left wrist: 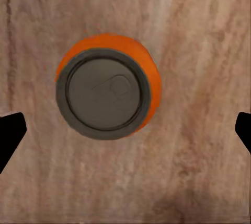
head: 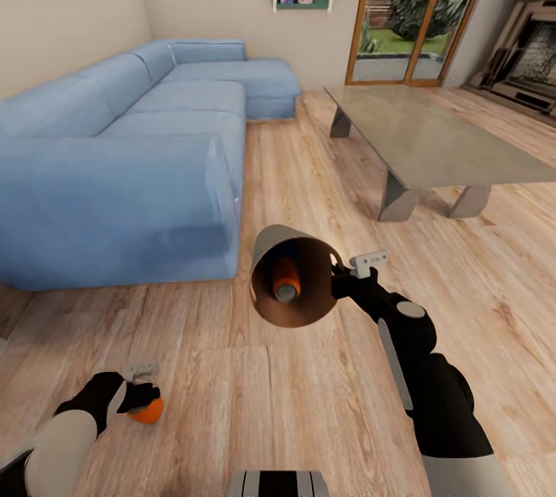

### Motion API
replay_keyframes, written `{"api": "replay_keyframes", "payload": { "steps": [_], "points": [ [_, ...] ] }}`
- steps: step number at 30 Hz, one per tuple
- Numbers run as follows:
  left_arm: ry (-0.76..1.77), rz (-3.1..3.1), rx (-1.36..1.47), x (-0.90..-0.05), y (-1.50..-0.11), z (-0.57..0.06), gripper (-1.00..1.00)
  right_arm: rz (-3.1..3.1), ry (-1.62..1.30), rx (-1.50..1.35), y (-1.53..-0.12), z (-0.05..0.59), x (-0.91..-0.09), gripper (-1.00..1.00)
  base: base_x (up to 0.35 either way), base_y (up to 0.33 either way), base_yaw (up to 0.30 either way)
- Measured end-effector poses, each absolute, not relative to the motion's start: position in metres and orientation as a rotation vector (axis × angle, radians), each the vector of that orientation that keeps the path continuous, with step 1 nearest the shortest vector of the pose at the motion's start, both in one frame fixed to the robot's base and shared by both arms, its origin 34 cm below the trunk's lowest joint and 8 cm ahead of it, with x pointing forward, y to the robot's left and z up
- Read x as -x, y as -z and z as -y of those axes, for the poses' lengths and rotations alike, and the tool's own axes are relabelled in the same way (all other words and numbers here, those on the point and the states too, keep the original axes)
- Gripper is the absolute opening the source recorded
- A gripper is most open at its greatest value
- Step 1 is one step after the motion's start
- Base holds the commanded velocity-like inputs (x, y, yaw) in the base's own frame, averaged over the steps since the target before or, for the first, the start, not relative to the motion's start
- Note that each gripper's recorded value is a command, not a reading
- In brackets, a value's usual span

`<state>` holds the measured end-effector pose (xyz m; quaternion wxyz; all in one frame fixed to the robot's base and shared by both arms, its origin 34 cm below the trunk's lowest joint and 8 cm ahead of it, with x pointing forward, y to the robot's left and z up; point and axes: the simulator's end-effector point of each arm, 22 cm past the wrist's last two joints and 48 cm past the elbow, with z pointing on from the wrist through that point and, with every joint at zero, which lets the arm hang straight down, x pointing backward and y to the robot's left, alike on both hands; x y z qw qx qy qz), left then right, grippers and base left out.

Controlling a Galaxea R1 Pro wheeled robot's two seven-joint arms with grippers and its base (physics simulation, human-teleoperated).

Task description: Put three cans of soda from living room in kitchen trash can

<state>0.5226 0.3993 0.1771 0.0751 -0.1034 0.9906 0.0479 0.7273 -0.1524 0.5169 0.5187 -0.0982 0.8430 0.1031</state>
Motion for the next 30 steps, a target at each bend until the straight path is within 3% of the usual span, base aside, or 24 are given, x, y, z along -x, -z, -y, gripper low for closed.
{"api": "replay_keyframes", "payload": {
  "steps": [30],
  "points": [
    [-0.154, -3.025, 0.315, -0.501, -0.151, -0.396, 1.00, -2.060, -0.239, 0.223, -0.495, 0.160, -0.737, -1.00, 0.004, 0.000, 0.000]
  ]
}}
